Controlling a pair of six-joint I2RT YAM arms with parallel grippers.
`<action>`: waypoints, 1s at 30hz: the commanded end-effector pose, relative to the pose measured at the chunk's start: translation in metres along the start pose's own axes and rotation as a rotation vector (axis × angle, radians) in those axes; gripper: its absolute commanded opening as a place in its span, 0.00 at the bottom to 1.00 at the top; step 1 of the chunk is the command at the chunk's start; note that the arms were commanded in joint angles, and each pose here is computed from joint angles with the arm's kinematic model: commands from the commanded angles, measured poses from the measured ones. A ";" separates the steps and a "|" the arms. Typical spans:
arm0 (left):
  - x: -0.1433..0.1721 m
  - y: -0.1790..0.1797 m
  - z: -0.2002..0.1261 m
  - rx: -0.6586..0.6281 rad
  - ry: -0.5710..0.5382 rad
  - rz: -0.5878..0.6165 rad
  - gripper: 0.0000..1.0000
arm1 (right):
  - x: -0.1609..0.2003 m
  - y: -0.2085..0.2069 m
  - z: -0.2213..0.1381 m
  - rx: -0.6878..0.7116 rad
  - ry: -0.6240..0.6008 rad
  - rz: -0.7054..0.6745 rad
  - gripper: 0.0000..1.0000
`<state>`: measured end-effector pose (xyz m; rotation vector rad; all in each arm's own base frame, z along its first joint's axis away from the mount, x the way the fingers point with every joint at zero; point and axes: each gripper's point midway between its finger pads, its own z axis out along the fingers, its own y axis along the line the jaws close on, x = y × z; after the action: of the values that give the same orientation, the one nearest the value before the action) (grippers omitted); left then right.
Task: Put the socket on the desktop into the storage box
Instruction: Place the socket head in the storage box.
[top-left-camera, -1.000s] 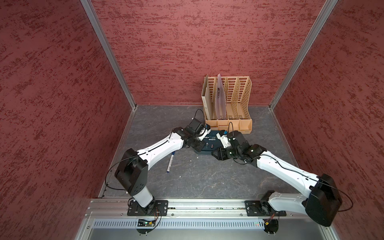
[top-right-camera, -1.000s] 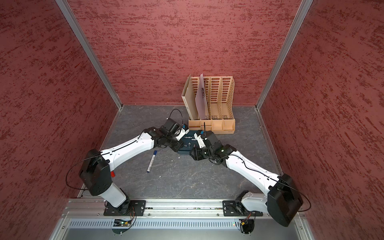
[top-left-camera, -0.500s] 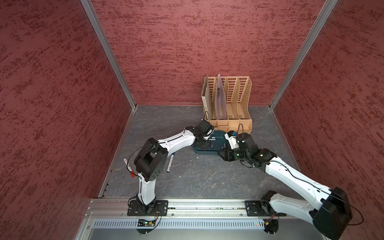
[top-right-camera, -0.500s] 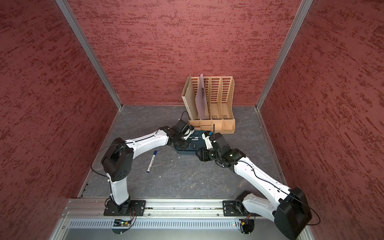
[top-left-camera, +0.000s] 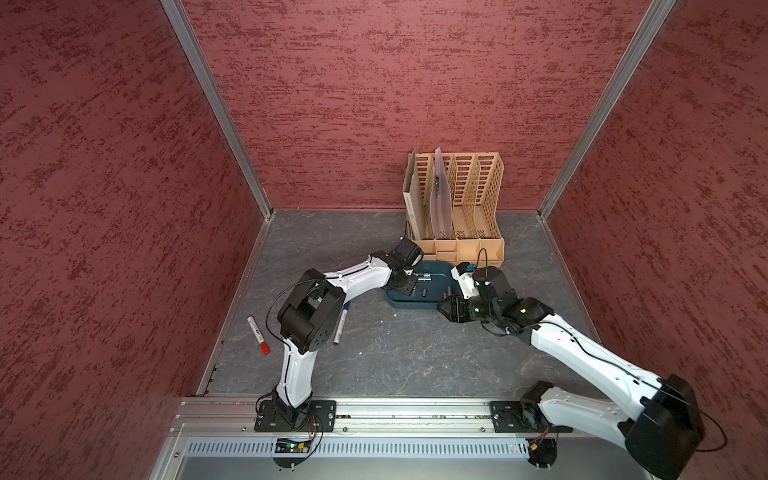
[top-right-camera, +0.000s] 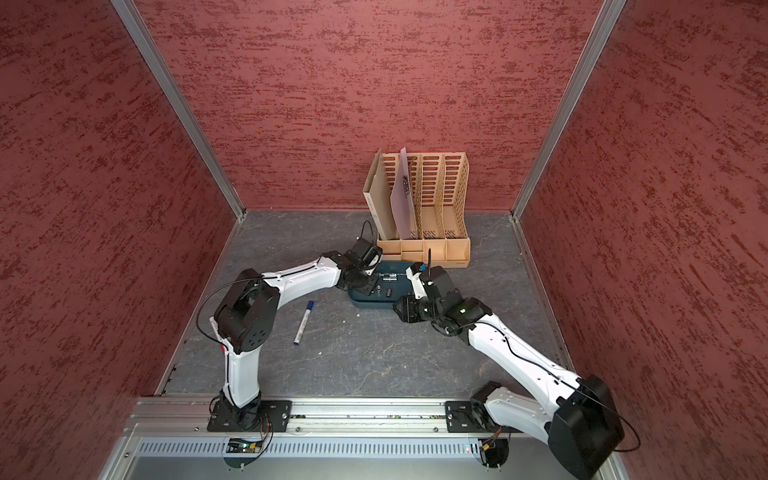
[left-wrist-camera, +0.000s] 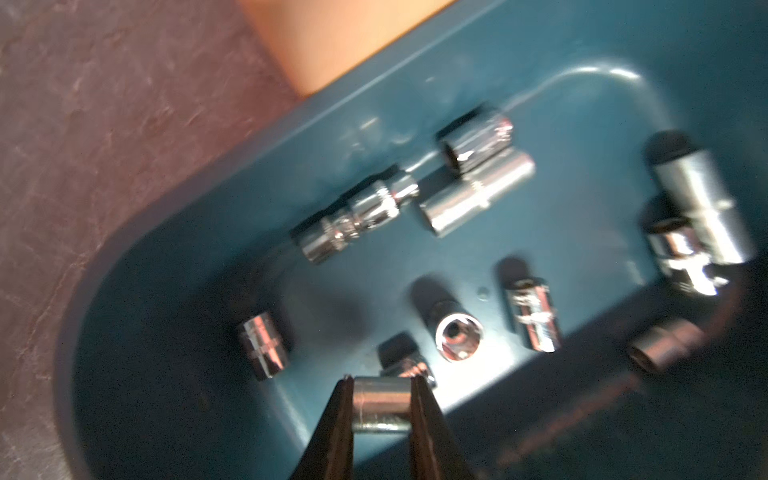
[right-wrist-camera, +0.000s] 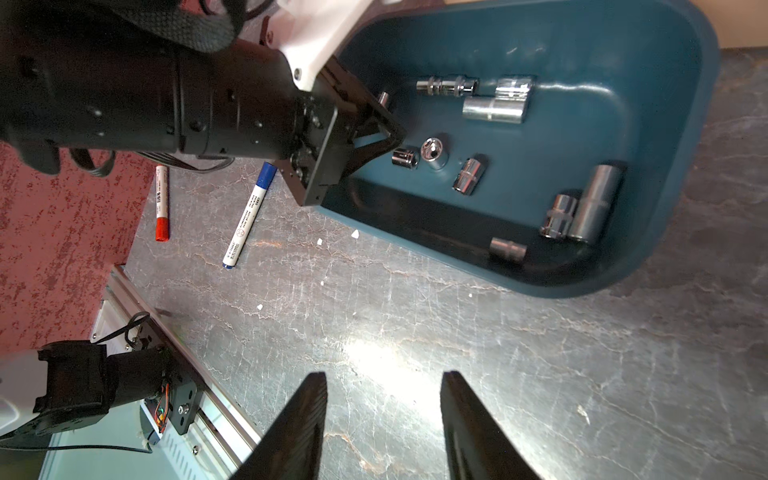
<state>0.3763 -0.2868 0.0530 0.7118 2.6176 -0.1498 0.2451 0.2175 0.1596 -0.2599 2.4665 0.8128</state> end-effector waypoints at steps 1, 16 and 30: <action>-0.012 0.002 0.000 -0.020 -0.037 -0.026 0.17 | -0.003 -0.005 -0.001 0.017 -0.020 0.012 0.49; -0.021 0.005 -0.024 -0.039 -0.104 -0.048 0.64 | -0.008 -0.014 -0.001 0.065 -0.039 0.035 0.54; -0.007 0.048 -0.117 -0.102 -0.298 -0.214 1.00 | -0.064 -0.023 -0.009 0.191 -0.169 0.014 0.98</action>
<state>0.3601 -0.2465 0.1503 0.4619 2.4168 -0.1899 0.2815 0.2053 0.1674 -0.1358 2.4481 0.6646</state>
